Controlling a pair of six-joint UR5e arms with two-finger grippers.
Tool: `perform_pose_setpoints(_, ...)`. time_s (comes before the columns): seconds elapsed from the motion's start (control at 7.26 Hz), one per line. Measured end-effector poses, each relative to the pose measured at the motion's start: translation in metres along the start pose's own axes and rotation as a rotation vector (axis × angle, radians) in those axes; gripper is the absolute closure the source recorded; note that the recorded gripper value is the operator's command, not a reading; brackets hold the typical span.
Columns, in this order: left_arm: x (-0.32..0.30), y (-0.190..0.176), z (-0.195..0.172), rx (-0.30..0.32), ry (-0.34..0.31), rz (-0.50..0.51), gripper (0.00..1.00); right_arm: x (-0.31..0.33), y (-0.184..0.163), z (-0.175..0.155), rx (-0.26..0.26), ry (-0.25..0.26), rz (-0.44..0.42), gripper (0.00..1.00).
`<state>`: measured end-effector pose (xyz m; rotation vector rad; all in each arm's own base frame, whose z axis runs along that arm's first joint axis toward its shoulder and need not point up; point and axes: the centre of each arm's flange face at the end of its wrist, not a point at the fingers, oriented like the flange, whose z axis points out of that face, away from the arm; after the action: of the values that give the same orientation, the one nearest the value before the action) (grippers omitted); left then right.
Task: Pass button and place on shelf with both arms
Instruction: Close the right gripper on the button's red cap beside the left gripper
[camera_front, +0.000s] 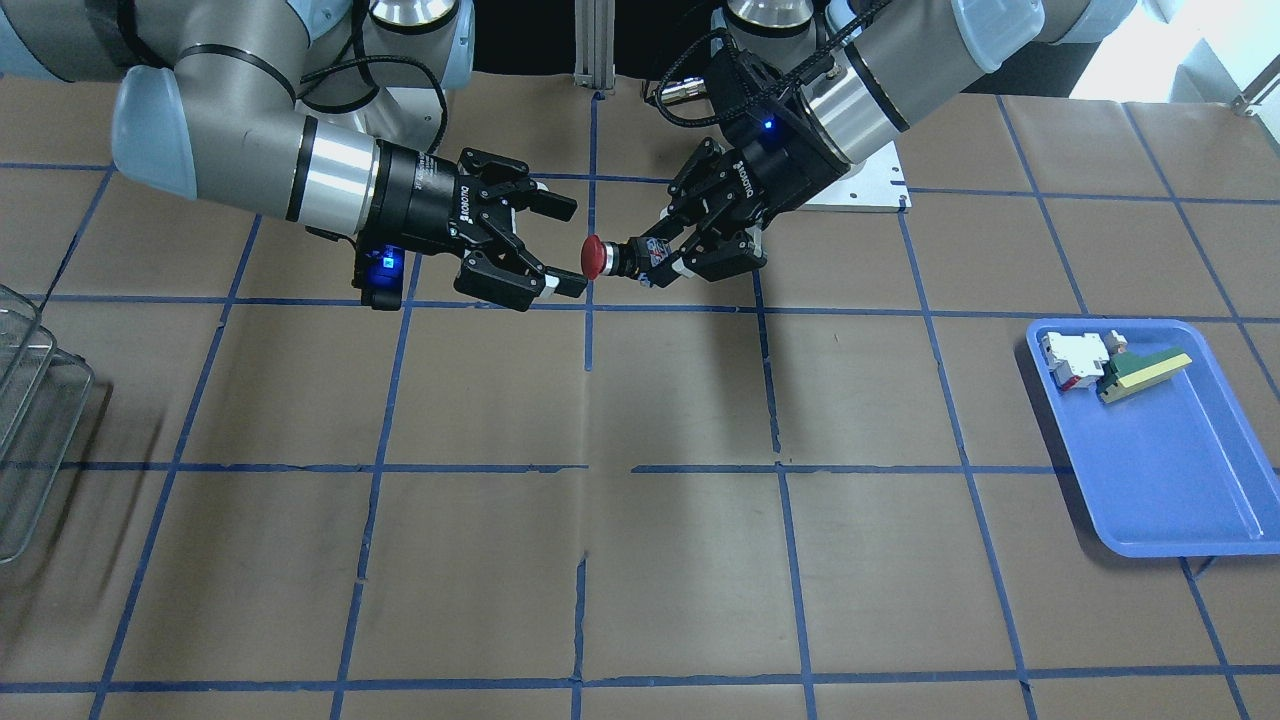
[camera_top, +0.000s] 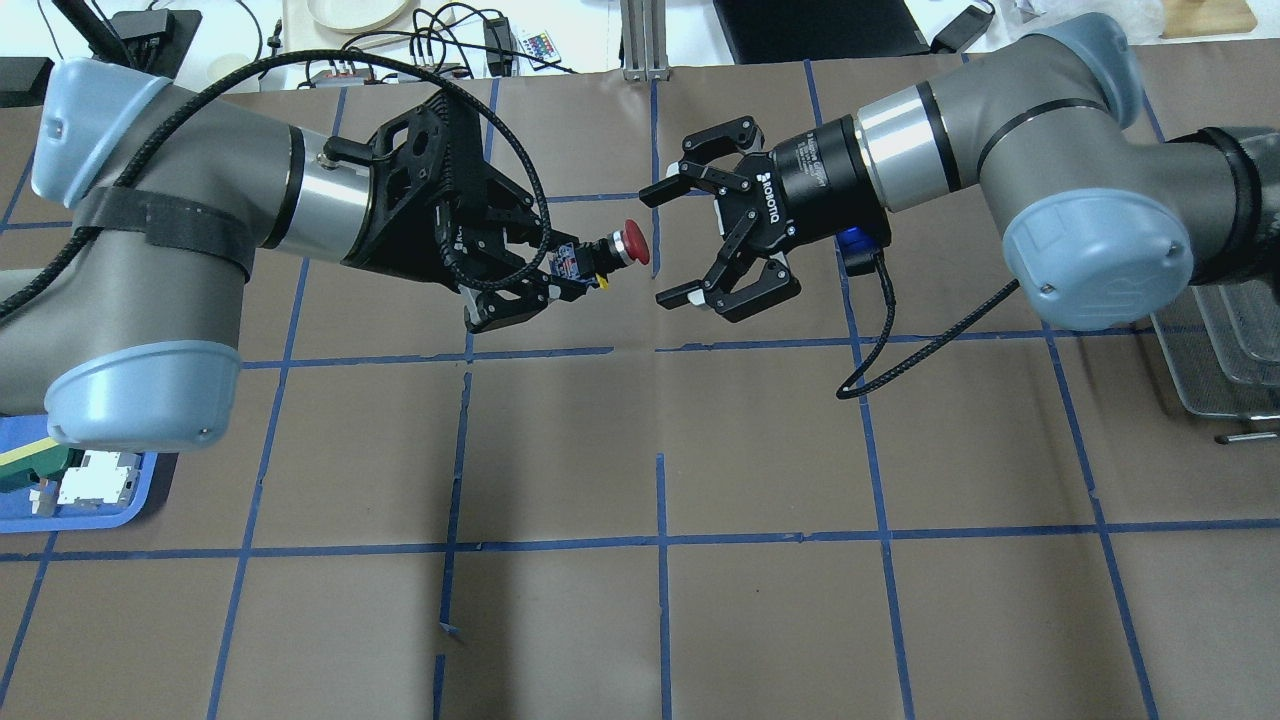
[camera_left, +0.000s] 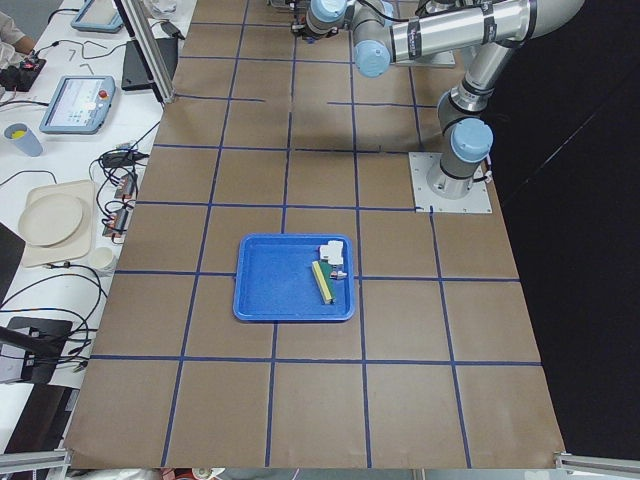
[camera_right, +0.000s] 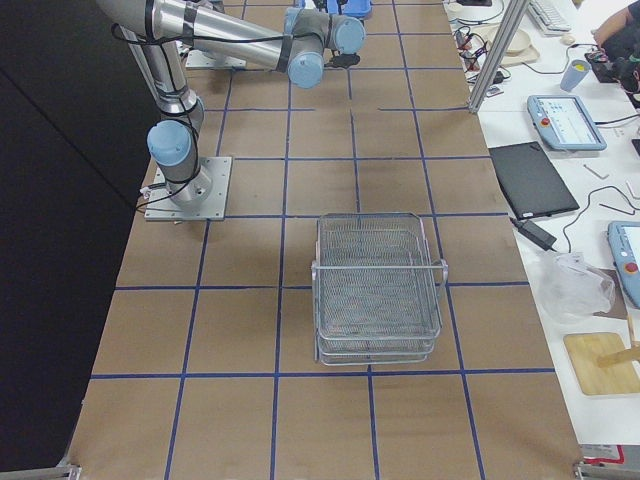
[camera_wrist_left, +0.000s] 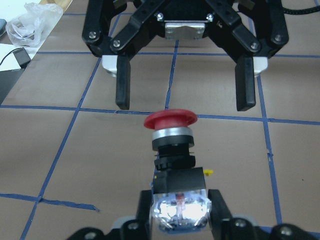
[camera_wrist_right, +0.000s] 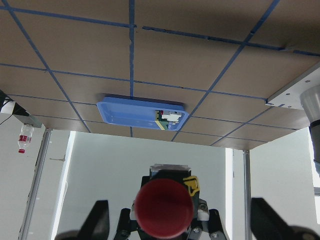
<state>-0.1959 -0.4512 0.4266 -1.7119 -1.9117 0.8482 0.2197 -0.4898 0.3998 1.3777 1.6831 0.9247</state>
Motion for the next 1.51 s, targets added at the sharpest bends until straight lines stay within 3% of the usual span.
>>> perform_pose_setpoints(0.83, 0.0, 0.001, 0.001, 0.001, 0.001, -0.001, 0.9, -0.004, 0.0, 0.017, 0.009, 0.019, 0.002, 0.03)
perform_pose_setpoints(0.96, 0.0, 0.001, 0.001, 0.002, 0.002, 0.001, 0.9, -0.004, 0.001, 0.018, 0.009, 0.021, 0.015, 0.13)
perform_pose_setpoints(1.38, 0.0, 0.0, 0.001, 0.008, 0.003, -0.003, 0.9, -0.003, 0.003, 0.018, 0.009, 0.02, 0.025, 0.72)
perform_pose_setpoints(1.51, 0.0, 0.0, 0.001, 0.008, 0.003, -0.004, 0.9, -0.003, 0.003, 0.018, 0.004, 0.019, 0.024, 0.8)
